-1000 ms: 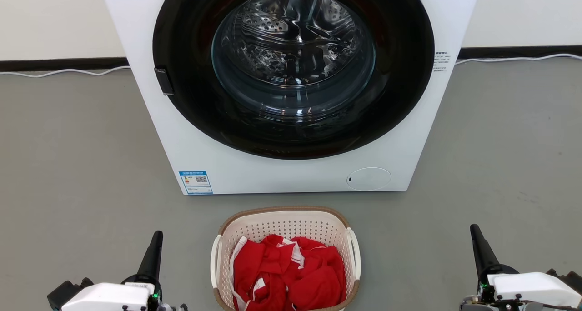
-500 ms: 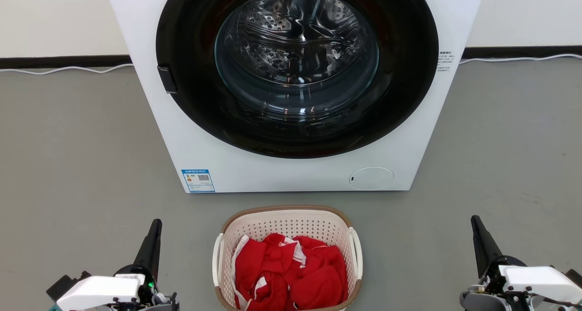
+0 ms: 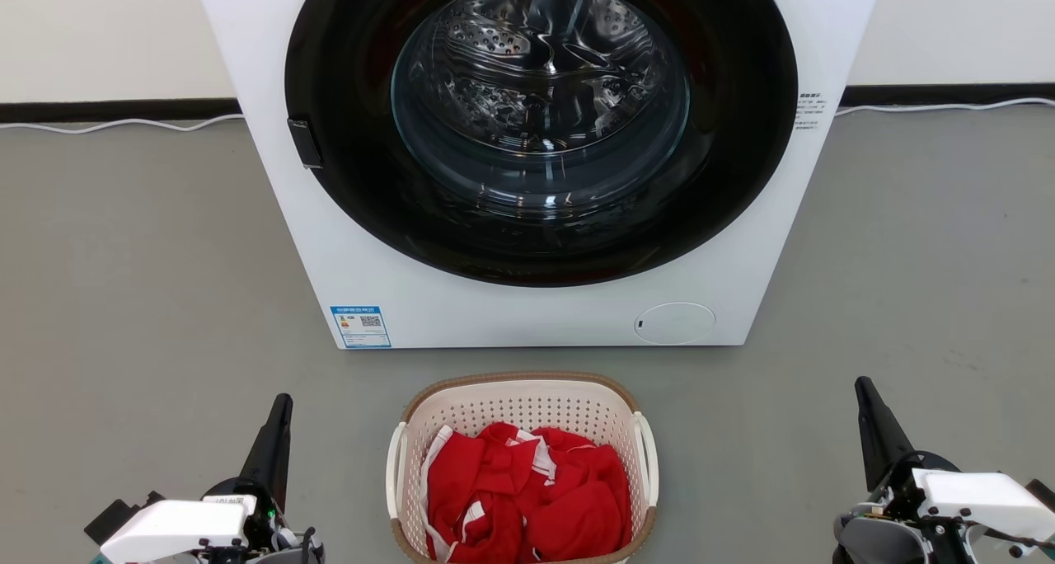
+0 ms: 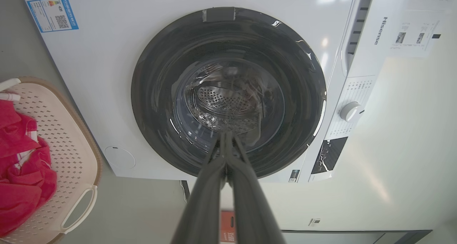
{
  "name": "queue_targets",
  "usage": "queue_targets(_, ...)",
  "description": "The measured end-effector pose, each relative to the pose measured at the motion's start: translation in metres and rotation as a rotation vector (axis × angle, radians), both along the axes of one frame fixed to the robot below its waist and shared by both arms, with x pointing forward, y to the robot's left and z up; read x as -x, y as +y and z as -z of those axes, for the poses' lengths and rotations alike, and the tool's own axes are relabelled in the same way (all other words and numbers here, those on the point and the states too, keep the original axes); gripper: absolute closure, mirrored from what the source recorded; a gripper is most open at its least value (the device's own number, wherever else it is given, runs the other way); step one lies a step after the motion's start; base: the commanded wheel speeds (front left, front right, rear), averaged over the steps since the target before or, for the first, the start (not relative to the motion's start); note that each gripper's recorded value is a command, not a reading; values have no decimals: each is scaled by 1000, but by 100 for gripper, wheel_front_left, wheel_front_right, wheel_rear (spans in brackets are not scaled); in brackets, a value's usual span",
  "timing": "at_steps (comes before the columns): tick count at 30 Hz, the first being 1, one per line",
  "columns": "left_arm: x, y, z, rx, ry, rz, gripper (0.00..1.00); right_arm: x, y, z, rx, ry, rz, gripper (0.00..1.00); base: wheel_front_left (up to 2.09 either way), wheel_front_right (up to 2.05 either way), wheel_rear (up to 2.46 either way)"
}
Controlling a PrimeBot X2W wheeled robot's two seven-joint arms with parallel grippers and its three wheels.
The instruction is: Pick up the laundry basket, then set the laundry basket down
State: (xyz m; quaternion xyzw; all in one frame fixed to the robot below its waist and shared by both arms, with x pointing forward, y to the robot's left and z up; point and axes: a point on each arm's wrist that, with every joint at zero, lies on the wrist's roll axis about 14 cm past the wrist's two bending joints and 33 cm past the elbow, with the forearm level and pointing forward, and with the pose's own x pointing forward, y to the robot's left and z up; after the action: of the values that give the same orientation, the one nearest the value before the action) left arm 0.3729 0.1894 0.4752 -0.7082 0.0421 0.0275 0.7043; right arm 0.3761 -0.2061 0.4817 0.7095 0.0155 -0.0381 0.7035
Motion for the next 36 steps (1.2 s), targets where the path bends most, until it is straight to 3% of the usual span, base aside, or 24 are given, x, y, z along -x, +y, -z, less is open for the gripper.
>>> queue_targets(36,0,0,0,0,-1,0,100,0,0,0,0,0,0,100,0,0,0)
